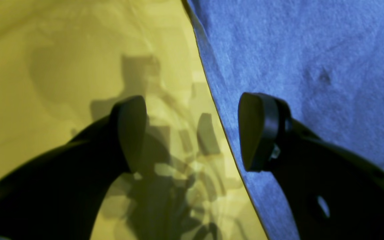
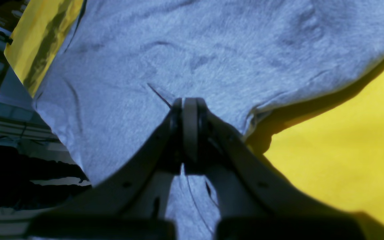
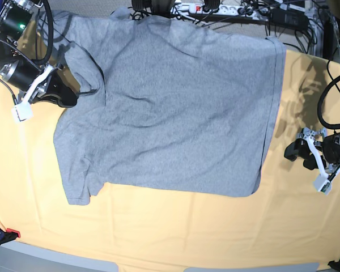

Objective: Layout the t-shirt on the table in an organized manner, then fold the t-shirt properly

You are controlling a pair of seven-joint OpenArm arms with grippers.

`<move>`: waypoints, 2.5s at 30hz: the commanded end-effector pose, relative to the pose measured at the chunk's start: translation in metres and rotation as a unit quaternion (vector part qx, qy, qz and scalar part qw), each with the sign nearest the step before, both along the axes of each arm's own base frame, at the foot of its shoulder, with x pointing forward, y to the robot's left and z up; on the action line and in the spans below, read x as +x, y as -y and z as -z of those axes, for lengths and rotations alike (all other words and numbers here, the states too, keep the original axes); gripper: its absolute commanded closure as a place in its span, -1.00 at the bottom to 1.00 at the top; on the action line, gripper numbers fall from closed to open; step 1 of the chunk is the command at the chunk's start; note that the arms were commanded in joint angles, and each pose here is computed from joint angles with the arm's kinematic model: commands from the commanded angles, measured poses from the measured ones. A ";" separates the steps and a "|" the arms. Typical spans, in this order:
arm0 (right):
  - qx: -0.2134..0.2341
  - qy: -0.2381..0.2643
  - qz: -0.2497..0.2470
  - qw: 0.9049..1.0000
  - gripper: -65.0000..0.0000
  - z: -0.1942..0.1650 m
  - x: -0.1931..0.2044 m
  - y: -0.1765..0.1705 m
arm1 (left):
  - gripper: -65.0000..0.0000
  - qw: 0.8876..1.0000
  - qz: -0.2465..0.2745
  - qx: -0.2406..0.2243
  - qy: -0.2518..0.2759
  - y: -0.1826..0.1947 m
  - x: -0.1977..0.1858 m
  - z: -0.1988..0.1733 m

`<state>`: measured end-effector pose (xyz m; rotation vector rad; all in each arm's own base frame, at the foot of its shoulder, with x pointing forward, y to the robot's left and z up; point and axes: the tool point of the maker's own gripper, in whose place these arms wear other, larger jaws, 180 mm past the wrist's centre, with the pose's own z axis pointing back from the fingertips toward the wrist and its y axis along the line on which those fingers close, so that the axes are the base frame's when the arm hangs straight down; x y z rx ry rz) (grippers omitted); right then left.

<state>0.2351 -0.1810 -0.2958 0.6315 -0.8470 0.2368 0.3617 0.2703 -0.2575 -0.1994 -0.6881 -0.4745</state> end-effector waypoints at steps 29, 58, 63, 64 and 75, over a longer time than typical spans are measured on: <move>0.085 -0.063 0.039 0.994 0.37 0.043 -0.002 0.005 | -0.33 1.000 -0.002 0.001 0.028 -0.005 0.008 -0.020; 0.075 -0.076 0.010 0.994 1.00 0.048 -0.002 -0.008 | -0.33 1.000 -0.002 -0.001 0.031 -0.005 0.009 -0.020; 0.047 -0.066 0.003 0.997 1.00 0.040 0.000 0.003 | -0.33 1.000 -0.002 -0.001 0.031 -0.005 0.009 -0.021; 0.042 -0.061 0.001 0.997 1.00 0.037 0.000 0.005 | -0.33 1.000 -0.002 -0.001 0.031 -0.005 0.009 -0.021; -0.038 0.030 0.037 0.998 1.00 -0.018 0.006 0.036 | -0.33 1.000 -0.002 -0.001 0.031 -0.005 0.008 -0.020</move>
